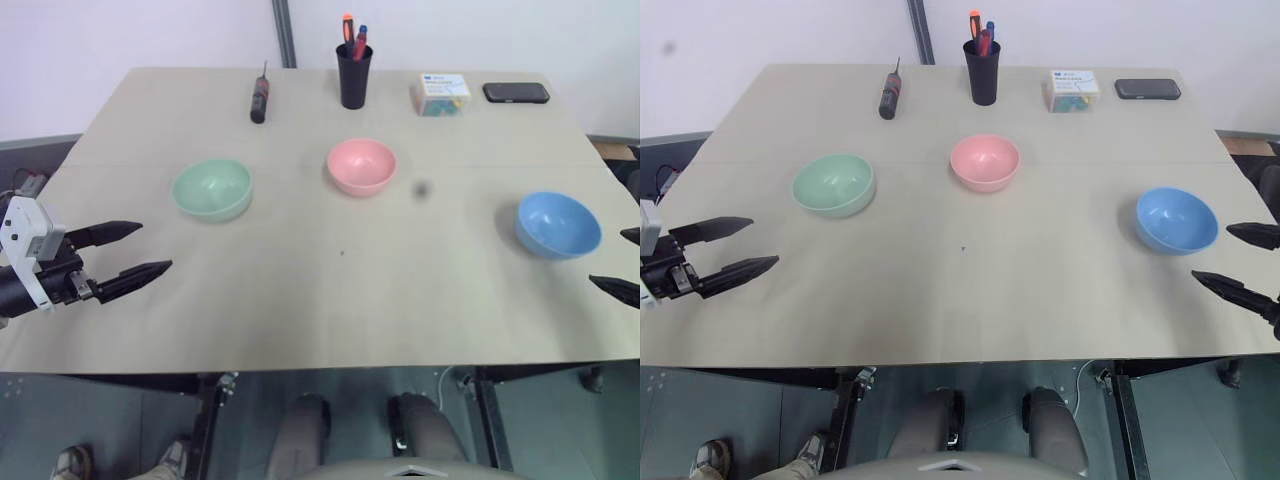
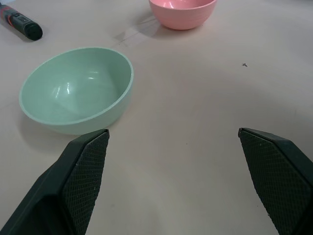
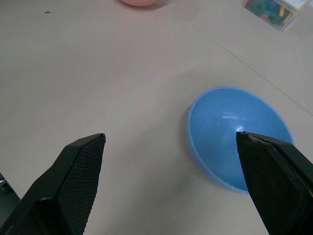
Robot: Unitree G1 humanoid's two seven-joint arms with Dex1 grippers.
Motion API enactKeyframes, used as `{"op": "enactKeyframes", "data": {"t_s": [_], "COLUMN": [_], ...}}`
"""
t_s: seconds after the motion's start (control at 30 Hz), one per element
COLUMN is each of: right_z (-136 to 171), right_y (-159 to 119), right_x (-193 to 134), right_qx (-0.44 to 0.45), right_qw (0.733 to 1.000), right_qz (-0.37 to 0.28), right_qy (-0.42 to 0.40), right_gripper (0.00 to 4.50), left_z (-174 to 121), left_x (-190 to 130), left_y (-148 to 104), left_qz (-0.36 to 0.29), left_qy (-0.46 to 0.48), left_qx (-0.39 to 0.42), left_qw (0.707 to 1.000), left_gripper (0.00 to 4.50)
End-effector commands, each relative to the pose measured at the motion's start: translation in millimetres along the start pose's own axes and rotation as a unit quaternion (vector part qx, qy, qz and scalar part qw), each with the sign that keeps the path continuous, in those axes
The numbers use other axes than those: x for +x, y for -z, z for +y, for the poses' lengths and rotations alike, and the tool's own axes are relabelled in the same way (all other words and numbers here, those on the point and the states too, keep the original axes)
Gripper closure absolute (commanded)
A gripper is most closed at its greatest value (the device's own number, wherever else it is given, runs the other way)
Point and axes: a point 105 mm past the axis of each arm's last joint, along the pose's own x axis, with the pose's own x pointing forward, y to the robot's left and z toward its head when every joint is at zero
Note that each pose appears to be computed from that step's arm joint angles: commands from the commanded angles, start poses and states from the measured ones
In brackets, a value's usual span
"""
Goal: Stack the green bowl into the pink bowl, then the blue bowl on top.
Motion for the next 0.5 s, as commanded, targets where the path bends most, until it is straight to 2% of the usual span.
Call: {"op": "enactKeyframes", "data": {"t_s": [0.03,0.33,0.5], "right_z": [-5,-2,-6], "right_y": [-10,-13,-21], "right_x": [-3,17,38], "right_qx": [-0.019,-0.022,-0.036], "right_qw": [1.000,0.999,0.998], "right_qz": [-0.011,-0.030,-0.045], "right_qy": [0.011,0.004,0.025], "right_gripper": [0.00,0.00,0.00], "left_z": [1,-21,-32], "left_x": [0,26,36], "left_y": [-15,-21,-20], "left_qz": [-0.011,-0.035,-0.046], "left_qy": [0.002,0.045,0.053], "left_qx": [0.025,0.026,0.021], "left_qw": [1.000,0.998,0.997], "left_gripper": [0.03,0.03,0.03]}}
